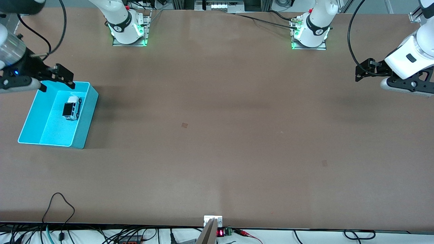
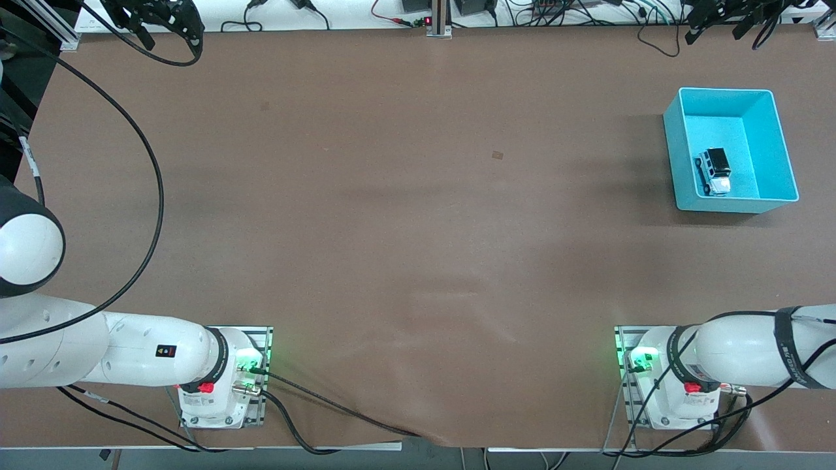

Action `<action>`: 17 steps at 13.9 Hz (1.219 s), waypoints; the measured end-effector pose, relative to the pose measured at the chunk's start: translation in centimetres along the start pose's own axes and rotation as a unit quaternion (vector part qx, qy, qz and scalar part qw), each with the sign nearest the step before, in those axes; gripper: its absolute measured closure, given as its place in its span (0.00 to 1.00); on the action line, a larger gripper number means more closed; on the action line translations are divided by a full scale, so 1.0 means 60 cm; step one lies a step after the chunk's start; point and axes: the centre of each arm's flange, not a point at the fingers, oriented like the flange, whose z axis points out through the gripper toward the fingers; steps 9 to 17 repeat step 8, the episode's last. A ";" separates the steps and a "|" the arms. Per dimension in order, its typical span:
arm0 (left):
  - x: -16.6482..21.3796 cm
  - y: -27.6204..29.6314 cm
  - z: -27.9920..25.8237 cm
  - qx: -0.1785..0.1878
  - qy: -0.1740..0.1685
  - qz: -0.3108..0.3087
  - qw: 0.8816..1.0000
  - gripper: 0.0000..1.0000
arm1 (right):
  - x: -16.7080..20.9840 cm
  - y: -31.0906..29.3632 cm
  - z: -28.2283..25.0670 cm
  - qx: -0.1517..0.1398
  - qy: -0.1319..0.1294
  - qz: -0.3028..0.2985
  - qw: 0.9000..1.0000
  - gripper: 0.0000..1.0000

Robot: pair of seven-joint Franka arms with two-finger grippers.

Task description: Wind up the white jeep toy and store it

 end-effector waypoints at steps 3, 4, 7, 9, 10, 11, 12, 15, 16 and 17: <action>0.000 0.002 0.000 0.000 0.000 0.001 1.000 0.00 | -0.009 0.001 -0.039 0.001 -0.012 0.002 1.000 0.00; 0.000 0.002 -0.001 0.000 0.000 0.001 1.000 0.00 | -0.009 0.001 -0.050 0.001 -0.009 0.002 1.000 0.00; -0.003 0.003 0.002 -0.001 -0.008 0.002 1.000 0.00 | -0.003 -0.003 -0.071 0.000 0.003 0.000 1.000 0.00; -0.004 0.004 0.003 -0.001 -0.011 0.002 1.000 0.00 | -0.001 -0.005 -0.077 -0.001 0.006 -0.002 1.000 0.00; -0.004 0.004 0.003 -0.001 -0.011 0.002 1.000 0.00 | -0.001 -0.005 -0.077 -0.001 0.006 -0.002 1.000 0.00; -0.004 0.004 0.003 -0.001 -0.011 0.002 1.000 0.00 | -0.001 -0.005 -0.077 -0.001 0.006 -0.002 1.000 0.00; -0.004 0.004 0.003 -0.001 -0.011 0.002 1.000 0.00 | -0.001 -0.005 -0.077 -0.001 0.006 -0.002 1.000 0.00; -0.004 0.004 0.003 -0.001 -0.011 0.002 1.000 0.00 | -0.001 -0.005 -0.077 -0.001 0.006 -0.002 1.000 0.00; -0.004 0.004 0.003 -0.001 -0.011 0.002 1.000 0.00 | -0.001 -0.005 -0.077 -0.001 0.006 -0.002 1.000 0.00; -0.004 0.004 0.003 -0.001 -0.011 0.002 1.000 0.00 | -0.001 -0.005 -0.077 -0.001 0.006 -0.002 1.000 0.00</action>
